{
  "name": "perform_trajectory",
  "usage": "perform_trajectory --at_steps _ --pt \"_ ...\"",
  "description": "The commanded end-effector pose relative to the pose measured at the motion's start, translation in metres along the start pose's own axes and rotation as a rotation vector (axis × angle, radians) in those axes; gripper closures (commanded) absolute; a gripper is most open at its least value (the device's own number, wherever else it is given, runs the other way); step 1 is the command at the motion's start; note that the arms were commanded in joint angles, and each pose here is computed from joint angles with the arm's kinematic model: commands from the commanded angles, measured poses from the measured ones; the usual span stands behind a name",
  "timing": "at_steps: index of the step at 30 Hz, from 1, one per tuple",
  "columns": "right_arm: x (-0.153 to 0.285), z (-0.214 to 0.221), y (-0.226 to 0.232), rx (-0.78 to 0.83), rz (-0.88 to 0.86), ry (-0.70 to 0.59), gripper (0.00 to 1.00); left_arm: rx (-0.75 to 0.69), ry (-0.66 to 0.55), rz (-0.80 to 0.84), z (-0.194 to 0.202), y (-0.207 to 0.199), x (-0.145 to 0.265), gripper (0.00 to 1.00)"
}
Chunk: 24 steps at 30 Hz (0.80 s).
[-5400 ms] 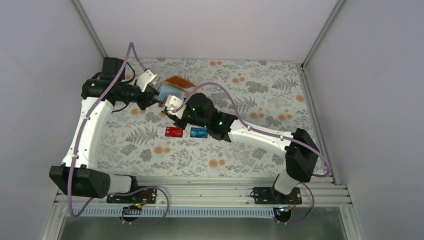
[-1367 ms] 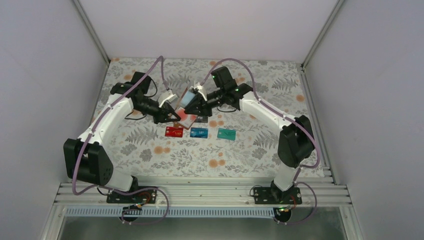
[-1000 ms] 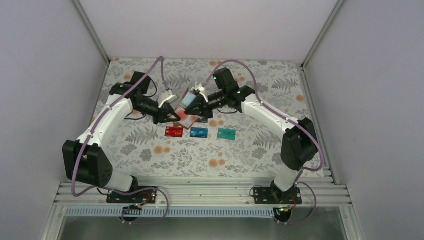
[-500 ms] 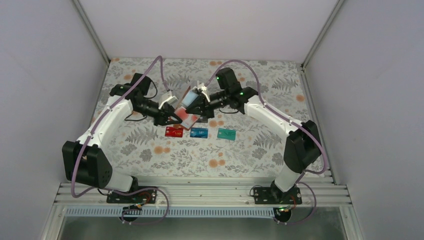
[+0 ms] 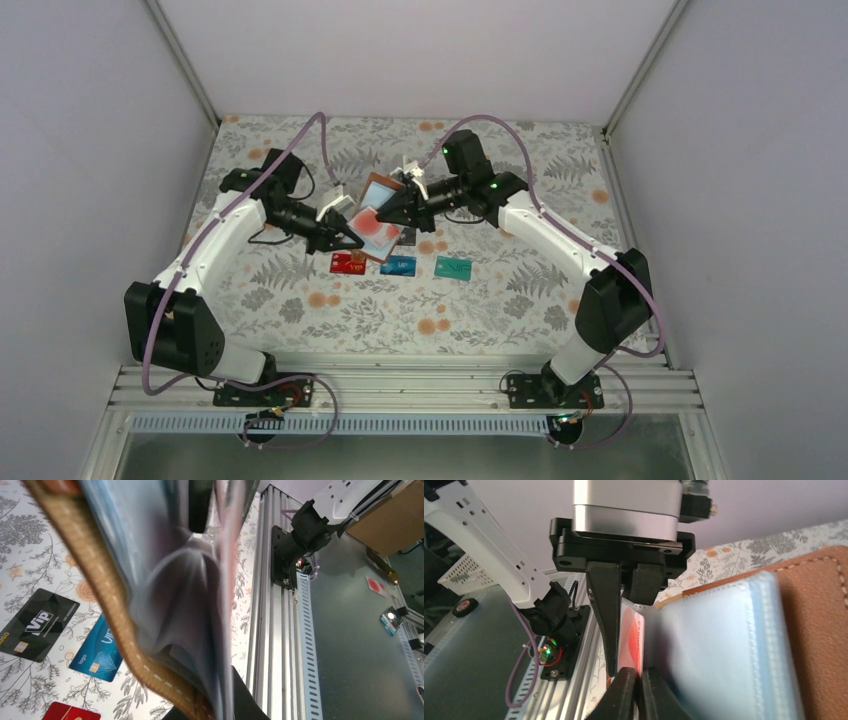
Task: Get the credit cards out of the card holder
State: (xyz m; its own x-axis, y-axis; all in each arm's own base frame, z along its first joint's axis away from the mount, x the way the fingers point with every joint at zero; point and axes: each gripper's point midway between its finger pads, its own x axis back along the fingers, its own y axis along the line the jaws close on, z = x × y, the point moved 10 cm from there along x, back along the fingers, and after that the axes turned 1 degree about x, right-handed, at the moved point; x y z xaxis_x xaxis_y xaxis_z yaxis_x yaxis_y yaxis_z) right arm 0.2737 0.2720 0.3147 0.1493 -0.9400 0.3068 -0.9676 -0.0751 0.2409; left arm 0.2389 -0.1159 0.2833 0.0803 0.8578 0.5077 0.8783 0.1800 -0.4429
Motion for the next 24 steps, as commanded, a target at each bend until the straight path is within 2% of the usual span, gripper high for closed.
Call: perform_trajectory --at_steps 1,4,8,14,20,22,24 --pt "0.005 -0.005 0.003 0.037 -0.001 -0.003 0.86 -0.073 -0.058 0.037 -0.009 -0.014 0.004 0.98" --pt "0.012 -0.003 0.007 0.049 0.024 0.004 0.79 -0.091 -0.059 0.033 -0.01 -0.016 0.006 0.98" --pt "0.021 0.004 0.001 0.02 0.08 0.007 0.78 -0.096 -0.06 0.034 -0.01 -0.016 0.006 0.98" --pt "0.013 0.013 -0.005 -0.028 0.052 0.012 0.75 -0.101 -0.061 0.032 -0.011 -0.015 0.006 0.98" --pt "0.009 0.013 0.001 -0.019 -0.028 0.002 0.59 -0.096 -0.064 0.036 -0.011 -0.015 0.006 0.97" --pt "0.009 0.012 0.001 -0.017 -0.02 0.004 0.6 -0.099 -0.062 0.031 -0.011 -0.015 0.006 0.98" --pt "0.008 0.012 -0.002 -0.026 0.006 0.01 0.72 -0.101 -0.063 0.03 -0.011 -0.015 0.006 0.98"
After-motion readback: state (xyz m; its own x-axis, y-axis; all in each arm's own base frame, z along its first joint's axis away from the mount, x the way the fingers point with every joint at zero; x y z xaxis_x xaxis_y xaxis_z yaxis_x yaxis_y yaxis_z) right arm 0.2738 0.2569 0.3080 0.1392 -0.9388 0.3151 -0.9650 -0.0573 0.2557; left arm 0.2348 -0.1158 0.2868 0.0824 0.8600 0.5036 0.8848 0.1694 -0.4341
